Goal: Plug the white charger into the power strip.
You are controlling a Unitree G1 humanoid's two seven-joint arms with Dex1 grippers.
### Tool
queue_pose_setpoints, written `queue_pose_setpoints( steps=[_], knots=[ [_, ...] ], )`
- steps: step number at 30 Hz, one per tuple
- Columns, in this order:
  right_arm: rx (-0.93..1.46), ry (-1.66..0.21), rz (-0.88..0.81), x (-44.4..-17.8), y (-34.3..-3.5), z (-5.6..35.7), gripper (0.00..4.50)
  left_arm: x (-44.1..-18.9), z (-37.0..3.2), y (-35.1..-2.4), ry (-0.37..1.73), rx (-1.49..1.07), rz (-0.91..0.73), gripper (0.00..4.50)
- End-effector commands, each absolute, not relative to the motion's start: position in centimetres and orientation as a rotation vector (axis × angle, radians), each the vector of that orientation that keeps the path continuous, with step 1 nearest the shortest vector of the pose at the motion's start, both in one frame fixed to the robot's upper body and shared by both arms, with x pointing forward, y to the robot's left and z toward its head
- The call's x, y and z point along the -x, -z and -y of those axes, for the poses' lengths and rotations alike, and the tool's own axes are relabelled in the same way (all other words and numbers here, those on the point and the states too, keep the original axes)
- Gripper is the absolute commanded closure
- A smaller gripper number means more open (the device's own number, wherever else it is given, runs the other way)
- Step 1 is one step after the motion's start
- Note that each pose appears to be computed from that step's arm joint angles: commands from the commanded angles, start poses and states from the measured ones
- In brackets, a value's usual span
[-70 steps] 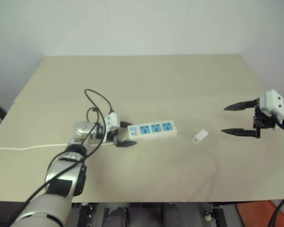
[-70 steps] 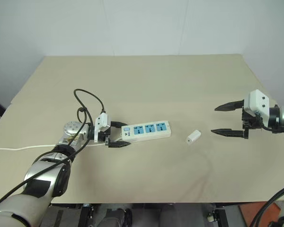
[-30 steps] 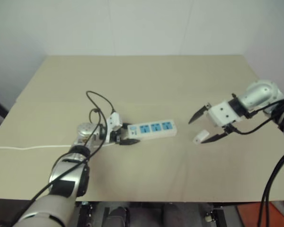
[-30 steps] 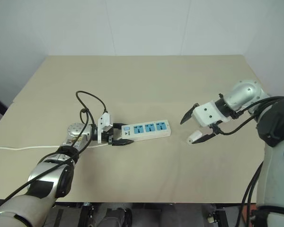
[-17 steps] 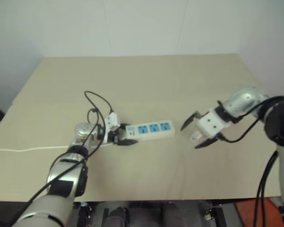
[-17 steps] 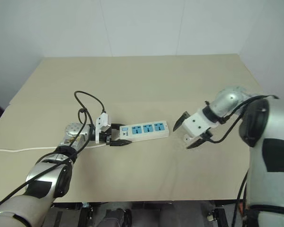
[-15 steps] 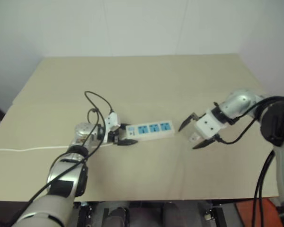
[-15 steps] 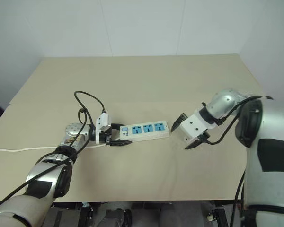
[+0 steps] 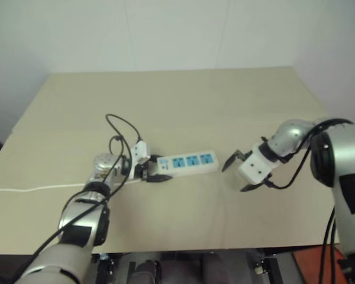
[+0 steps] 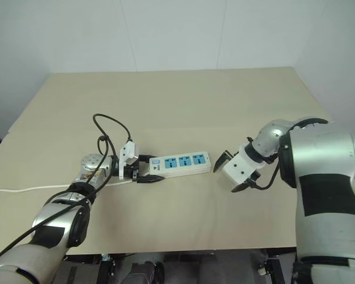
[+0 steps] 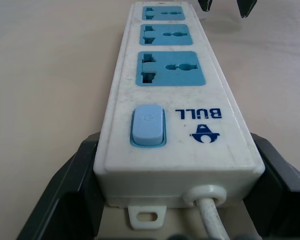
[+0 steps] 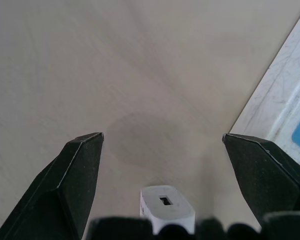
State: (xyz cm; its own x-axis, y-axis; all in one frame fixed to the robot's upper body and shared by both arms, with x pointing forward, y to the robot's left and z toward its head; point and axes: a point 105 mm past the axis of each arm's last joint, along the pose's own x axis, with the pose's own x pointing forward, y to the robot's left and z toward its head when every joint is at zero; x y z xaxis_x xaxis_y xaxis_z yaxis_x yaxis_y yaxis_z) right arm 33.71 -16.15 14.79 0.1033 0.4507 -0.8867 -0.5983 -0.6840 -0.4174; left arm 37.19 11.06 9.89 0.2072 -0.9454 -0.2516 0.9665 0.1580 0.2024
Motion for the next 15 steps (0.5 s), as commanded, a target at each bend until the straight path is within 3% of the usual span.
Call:
queue_pose_setpoints(
  steps=[1, 15],
  knots=[
    [1.610, -1.678, -0.147, -33.6, -15.3, 16.3, 0.00, -37.0, -10.9, -9.7, 1.385, -0.373, -0.083, 1.21],
    [1.749, -1.632, -0.193, -34.8, -16.2, 16.1, 0.00, -37.0, -11.0, -9.5, 1.374, -0.356, -0.084, 1.21]
  ],
)
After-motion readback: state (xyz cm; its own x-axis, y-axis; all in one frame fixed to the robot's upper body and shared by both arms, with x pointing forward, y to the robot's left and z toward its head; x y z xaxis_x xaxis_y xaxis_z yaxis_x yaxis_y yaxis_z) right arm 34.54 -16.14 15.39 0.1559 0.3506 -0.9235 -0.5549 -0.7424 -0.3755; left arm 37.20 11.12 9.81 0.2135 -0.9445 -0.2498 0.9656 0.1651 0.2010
